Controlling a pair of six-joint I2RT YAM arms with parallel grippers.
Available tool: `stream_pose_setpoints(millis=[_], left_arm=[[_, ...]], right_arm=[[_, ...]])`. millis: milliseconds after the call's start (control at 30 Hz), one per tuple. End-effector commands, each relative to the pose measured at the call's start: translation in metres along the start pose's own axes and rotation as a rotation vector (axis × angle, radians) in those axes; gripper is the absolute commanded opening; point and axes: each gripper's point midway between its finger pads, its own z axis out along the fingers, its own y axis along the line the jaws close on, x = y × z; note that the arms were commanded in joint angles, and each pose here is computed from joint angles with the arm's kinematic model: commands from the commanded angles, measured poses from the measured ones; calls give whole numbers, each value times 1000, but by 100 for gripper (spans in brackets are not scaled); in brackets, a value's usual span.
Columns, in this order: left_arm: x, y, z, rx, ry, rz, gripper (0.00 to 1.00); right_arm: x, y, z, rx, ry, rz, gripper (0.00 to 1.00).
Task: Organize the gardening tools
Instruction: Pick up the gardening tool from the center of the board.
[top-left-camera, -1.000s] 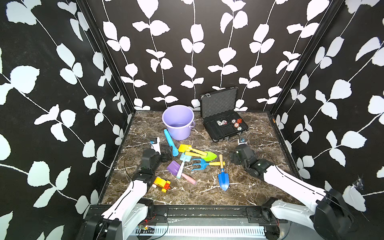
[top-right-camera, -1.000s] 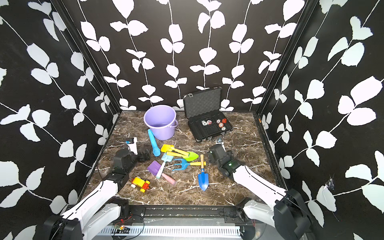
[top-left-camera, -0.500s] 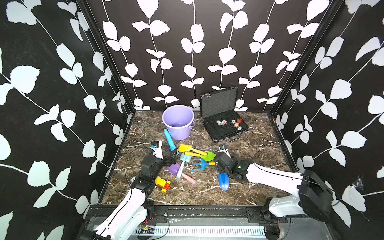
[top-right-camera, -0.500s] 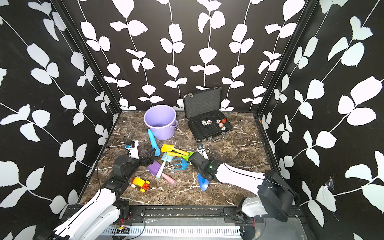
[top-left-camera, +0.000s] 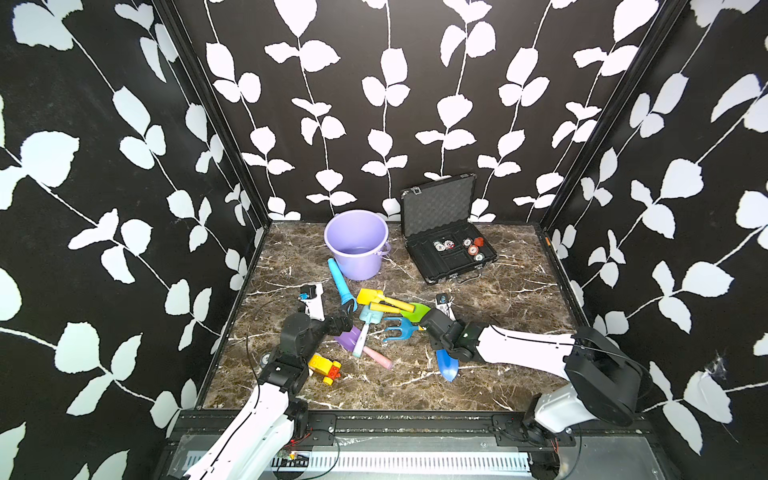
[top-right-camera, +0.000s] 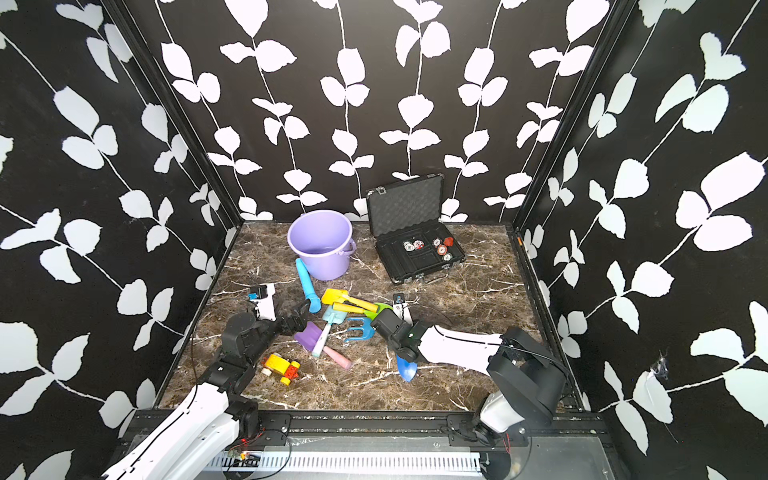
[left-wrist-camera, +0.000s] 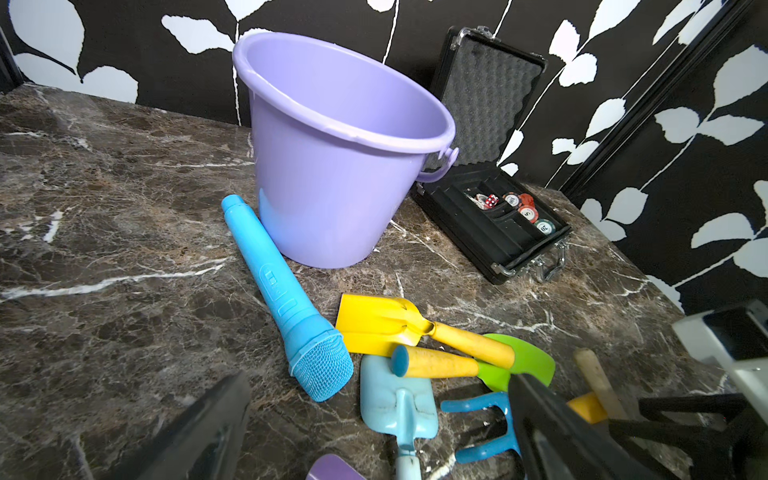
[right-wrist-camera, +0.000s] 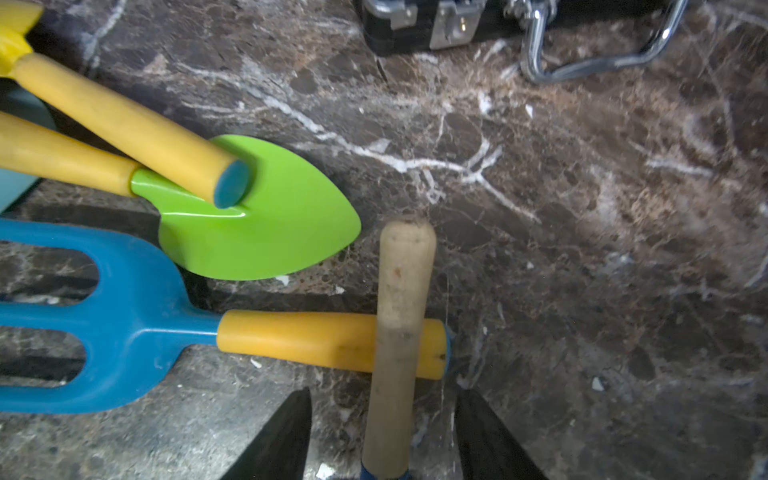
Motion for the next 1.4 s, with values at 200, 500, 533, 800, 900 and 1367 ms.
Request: stream_pose_setpoints(millis=[200,500,533,800,900,1367], left_arm=[[7,-4,-1,32,10,-22,99],[9,-3,1,29,19,-49,99],[10,-2,2,22,23,-60,99],[12,-6,6,34,60,-162,99],[13,-13,10,67,84,-200,99],[32,-68,32,276,248,-237,99]], right_arm=[[10,5,9,-28,5,39,41],[-8,15,0,-63,-40,-78,5],[-11,17,-2,-66,-45,-106,1],[-32,63,-25,-292,-95,-326,0],[-36,88,-39,-421,-142,-384,0],[-34,168,-74,-652,-242,-609,0]])
